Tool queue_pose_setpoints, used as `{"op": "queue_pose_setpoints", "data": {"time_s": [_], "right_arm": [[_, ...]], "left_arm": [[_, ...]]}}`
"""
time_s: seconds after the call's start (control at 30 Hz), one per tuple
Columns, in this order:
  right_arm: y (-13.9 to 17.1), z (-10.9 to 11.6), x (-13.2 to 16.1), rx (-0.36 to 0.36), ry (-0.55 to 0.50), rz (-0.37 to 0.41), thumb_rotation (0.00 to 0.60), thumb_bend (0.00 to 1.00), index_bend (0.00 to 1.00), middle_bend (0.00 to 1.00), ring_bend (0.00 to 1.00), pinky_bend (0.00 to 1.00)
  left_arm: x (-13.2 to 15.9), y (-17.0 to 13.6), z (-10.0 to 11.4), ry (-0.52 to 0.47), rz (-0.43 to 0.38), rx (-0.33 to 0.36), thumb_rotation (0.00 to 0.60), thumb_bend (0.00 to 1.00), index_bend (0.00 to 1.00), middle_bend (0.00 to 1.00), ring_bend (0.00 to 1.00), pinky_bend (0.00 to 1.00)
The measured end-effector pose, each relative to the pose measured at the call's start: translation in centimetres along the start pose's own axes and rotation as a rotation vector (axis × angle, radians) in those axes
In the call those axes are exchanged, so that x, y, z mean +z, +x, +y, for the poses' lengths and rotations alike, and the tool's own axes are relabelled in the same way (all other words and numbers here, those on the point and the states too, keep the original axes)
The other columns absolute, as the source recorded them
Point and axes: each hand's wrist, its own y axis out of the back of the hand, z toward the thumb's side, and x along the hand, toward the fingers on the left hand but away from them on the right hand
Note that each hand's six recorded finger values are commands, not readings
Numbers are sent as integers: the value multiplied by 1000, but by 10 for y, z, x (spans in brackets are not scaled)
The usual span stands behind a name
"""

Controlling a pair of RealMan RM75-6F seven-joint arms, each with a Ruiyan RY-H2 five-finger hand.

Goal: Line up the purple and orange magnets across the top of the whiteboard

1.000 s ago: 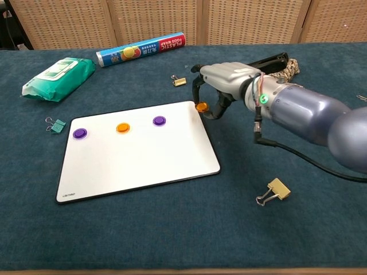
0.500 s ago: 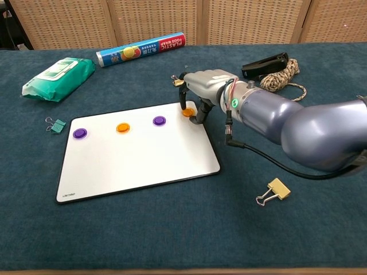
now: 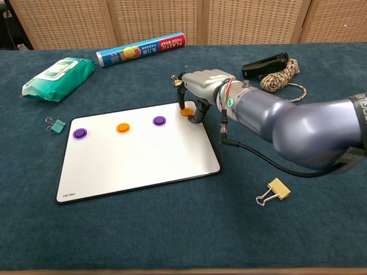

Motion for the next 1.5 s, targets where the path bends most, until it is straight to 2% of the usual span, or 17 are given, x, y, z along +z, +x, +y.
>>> {"op": "queue_pose_setpoints", "data": {"time_s": [0.33,0.57,0.67,1.27,1.5], "right_arm": [[0,-4,-1,8,-2,-6,600,411,586,0,0,0],[-1,-6,-2,12,-4,-10,600,411,427,0,0,0],[-1,-5,-2,14,-11,-10,600,411,392,0,0,0],[2,-4,-2,14,-3,-4,600,411,381,0,0,0],[12,6,4,-15,-19,23,600,411,366,0,0,0]], "left_arm": [[0,0,1,-4,-1,1,600,196,0,0,0,0],[-1,0,1,-5,1,2,600,197,0,0,0,0],[-1,0,2,-6,0,3,600,196,0,0,0,0],[-1,-1,2,-5,-2,5,600,196,0,0,0,0],[-1,-1,4,-8,-2,11,600,197,0,0,0,0]]}}
